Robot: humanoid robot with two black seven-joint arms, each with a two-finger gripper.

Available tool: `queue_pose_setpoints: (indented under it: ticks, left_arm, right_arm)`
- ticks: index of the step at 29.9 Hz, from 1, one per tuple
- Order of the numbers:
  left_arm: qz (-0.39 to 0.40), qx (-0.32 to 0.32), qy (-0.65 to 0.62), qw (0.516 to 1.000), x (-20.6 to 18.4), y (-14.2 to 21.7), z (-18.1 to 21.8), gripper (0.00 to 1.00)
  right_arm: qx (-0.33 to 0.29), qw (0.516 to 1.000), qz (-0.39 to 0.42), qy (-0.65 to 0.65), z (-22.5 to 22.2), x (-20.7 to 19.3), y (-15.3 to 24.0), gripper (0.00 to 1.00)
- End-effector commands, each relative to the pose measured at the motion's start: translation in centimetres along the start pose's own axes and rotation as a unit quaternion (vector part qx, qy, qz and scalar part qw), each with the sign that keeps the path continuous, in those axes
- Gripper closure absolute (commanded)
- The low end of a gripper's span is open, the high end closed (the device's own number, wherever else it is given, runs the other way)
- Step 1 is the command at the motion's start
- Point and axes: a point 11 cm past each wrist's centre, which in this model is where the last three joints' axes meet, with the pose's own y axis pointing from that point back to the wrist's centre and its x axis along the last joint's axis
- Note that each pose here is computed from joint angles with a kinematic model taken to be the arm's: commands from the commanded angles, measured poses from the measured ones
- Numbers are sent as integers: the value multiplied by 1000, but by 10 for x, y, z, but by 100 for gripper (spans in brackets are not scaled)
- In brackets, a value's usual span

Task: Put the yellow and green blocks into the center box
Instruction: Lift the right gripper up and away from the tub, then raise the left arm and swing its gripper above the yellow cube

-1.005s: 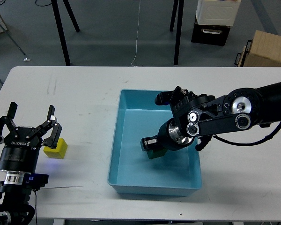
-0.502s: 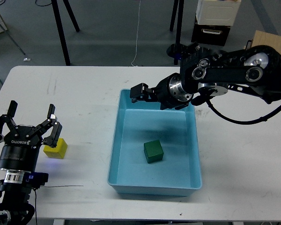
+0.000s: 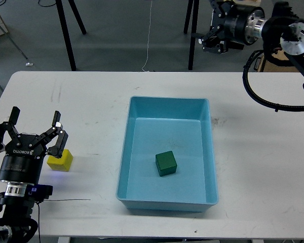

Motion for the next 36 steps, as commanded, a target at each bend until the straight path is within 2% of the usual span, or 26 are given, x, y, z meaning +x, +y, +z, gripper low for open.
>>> queue_pose_setpoints:
  ticks: [1, 5, 10, 17, 21, 25, 29, 32, 36]
  left_arm:
    - [-3, -1, -1, 1000, -1, -2, 1, 0]
    - [-9, 0, -3, 1000, -4, -6, 1, 0]
    - [-15, 1, -4, 1000, -6, -10, 2, 0]
    - [-33, -21, -7, 999, -15, -20, 14, 0]
    - [-36, -43, -15, 998, -20, -27, 27, 0]
    - [-24, -62, -32, 997, -21, -34, 43, 0]
    - [-59, -103, -38, 992, -32, -32, 61, 0]
    - [-71, -109, -50, 990, -39, -34, 73, 0]
    - [-82, -119, -51, 988, -39, -58, 80, 0]
  right_arm:
    - [82, 993, -1, -86, -2, 49, 49, 0]
    - [143, 981, 15, -133, 2, 84, 117, 0]
    - [258, 948, 39, -184, 24, 117, 206, 0]
    - [342, 901, 64, -259, 113, 106, 285, 0]
    - [366, 870, 89, -319, 160, 94, 316, 0]
    - [354, 859, 124, -348, 195, 89, 336, 0]
    - [347, 864, 126, -343, 193, 87, 339, 0]
    - [334, 872, 128, -334, 190, 87, 342, 0]
    - [324, 880, 124, -325, 186, 86, 342, 0]
